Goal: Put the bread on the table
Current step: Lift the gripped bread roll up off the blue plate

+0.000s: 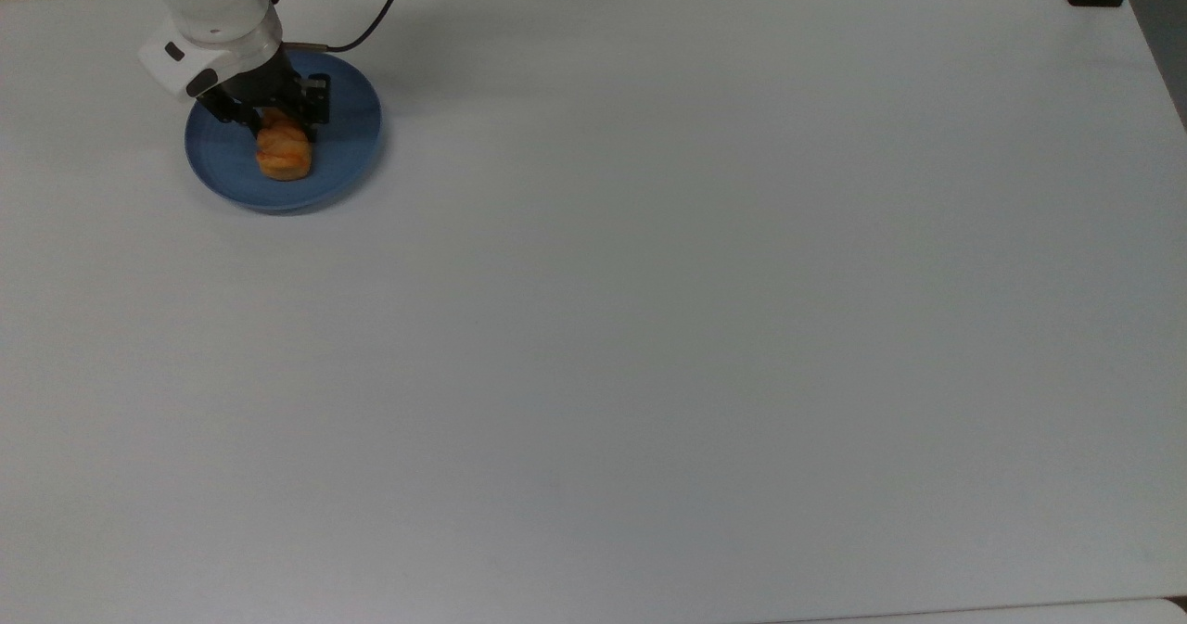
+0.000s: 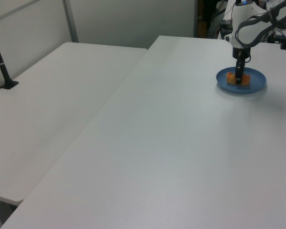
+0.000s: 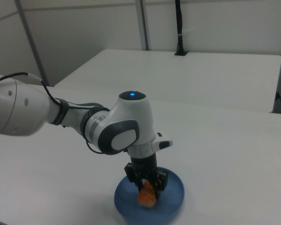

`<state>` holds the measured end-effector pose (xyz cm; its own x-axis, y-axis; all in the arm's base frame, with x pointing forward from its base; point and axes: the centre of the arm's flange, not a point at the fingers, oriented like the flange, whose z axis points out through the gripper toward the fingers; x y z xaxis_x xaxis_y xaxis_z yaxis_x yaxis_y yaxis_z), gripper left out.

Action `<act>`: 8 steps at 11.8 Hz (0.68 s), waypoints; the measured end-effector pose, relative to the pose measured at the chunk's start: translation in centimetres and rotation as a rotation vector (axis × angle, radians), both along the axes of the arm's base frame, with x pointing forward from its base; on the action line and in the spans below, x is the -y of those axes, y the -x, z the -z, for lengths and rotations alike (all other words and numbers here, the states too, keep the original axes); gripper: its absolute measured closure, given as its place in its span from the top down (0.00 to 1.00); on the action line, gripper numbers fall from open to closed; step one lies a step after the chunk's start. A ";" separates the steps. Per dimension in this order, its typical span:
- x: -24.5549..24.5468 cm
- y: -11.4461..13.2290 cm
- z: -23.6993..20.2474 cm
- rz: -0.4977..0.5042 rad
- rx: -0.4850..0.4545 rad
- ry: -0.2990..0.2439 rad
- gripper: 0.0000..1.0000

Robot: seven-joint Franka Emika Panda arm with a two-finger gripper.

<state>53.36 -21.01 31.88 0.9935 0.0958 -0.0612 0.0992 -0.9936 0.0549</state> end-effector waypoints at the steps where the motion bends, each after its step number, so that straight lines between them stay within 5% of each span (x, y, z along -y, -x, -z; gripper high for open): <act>1: 0.0 0.0 0.0 0.000 0.001 0.000 0.52; 4: 0.0 -0.1 -1.1 0.001 0.006 -0.001 0.39; 8: 0.1 0.2 -6.9 -0.004 -0.010 -0.003 0.37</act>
<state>53.13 -21.12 38.77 0.9925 0.0999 -0.0707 0.1036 -0.9933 0.0510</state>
